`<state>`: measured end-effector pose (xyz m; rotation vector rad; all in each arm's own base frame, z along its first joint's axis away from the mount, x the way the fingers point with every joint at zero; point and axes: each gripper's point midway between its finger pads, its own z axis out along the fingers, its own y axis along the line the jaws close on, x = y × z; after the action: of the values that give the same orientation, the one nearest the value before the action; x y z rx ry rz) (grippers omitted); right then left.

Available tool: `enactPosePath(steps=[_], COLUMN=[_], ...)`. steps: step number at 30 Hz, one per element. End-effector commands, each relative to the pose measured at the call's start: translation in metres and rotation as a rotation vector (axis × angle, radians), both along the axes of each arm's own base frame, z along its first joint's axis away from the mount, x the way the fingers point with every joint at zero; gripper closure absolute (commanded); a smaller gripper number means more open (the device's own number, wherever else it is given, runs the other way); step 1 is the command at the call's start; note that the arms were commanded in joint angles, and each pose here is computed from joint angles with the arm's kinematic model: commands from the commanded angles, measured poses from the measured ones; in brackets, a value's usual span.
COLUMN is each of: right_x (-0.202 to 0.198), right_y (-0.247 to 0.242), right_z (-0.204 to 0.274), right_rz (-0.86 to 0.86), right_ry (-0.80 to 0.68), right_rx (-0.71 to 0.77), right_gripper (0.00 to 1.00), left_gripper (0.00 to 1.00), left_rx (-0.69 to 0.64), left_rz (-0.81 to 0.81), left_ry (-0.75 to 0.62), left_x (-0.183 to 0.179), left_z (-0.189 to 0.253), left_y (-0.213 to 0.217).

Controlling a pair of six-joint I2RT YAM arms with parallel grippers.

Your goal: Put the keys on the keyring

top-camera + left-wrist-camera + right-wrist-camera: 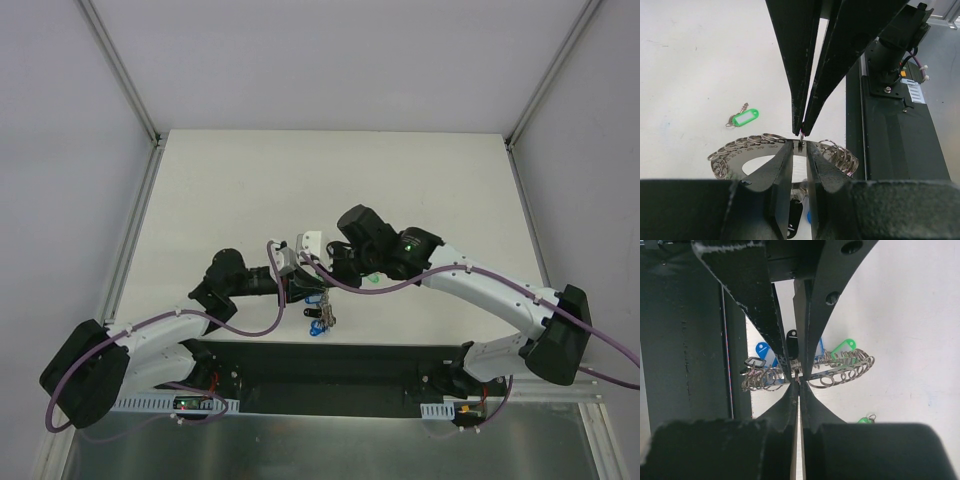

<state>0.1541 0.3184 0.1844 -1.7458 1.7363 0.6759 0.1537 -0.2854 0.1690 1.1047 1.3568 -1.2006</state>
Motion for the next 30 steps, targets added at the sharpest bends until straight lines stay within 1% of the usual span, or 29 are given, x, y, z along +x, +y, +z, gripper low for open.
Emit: enactPosePath(steps=[1, 4, 6, 7, 12, 13, 14, 16, 18, 19, 21, 22, 25, 27, 28, 30], right_x=[0.003, 0.002, 0.001, 0.002, 0.002, 0.003, 0.006, 0.015, 0.023, 0.030, 0.039, 0.050, 0.062, 0.070, 0.078, 0.085], right_y=[0.013, 0.014, 0.014, 0.015, 0.014, 0.014, 0.011, 0.006, -0.002, -0.011, -0.024, -0.035, -0.059, -0.074, -0.082, -0.090], right_z=[0.025, 0.025, 0.024, 0.024, 0.031, 0.031, 0.030, 0.039, 0.038, 0.043, 0.035, 0.032, 0.007, -0.017, -0.026, -0.049], right_rz=[0.026, 0.030, 0.034, 0.033, 0.019, 0.006, -0.031, -0.094, -0.180, -0.231, -0.336, -0.402, -0.525, -0.593, -0.658, -0.717], right_ry=[-0.047, -0.047, -0.049, -0.050, -0.056, -0.059, -0.061, -0.079, -0.059, -0.060, -0.017, -0.005, 0.039, 0.039, 0.024, 0.043], right_rx=[0.060, 0.059, 0.056, 0.056, 0.075, 0.079, 0.079, 0.111, 0.126, 0.146, 0.146, 0.143, 0.059, -0.045, -0.091, -0.199], right_gripper=[0.99, 0.99, 0.99, 0.99, 0.99, 0.95, 0.89, 0.69, 0.61, 0.56, 0.55, 0.55, 0.57, 0.57, 0.58, 0.60], left_gripper=[0.85, 0.87, 0.92, 0.99, 1.00, 1.00, 1.00, 1.00, 1.00, 1.00, 1.00, 1.00, 1.00, 1.00, 1.00, 1.00], left_rx=[-0.054, -0.051, -0.048, -0.046, -0.033, -0.034, -0.035, -0.055, -0.062, -0.099, -0.113, -0.137, -0.151, -0.138, -0.143, -0.140], left_rz=[-0.036, -0.040, -0.046, -0.049, -0.033, -0.021, -0.005, 0.062, 0.127, 0.150, 0.197, 0.223, 0.270, 0.284, 0.300, 0.320], left_ry=[-0.081, -0.079, -0.073, -0.069, -0.063, -0.070, -0.079, -0.105, -0.103, -0.132, -0.099, -0.116, -0.108, -0.104, -0.113, -0.123], left_x=[0.000, 0.001, 0.000, -0.001, 0.000, 0.002, 0.003, 0.010, 0.015, 0.019, 0.022, 0.028, 0.031, 0.031, 0.033, 0.032], left_z=[0.026, 0.025, 0.024, 0.023, 0.016, 0.016, 0.014, 0.011, 0.001, 0.008, -0.001, 0.003, -0.001, -0.006, -0.003, -0.002], left_y=[-0.008, -0.010, -0.011, -0.011, -0.010, -0.009, -0.007, -0.001, 0.008, 0.011, 0.020, 0.025, 0.035, 0.038, 0.040, 0.045])
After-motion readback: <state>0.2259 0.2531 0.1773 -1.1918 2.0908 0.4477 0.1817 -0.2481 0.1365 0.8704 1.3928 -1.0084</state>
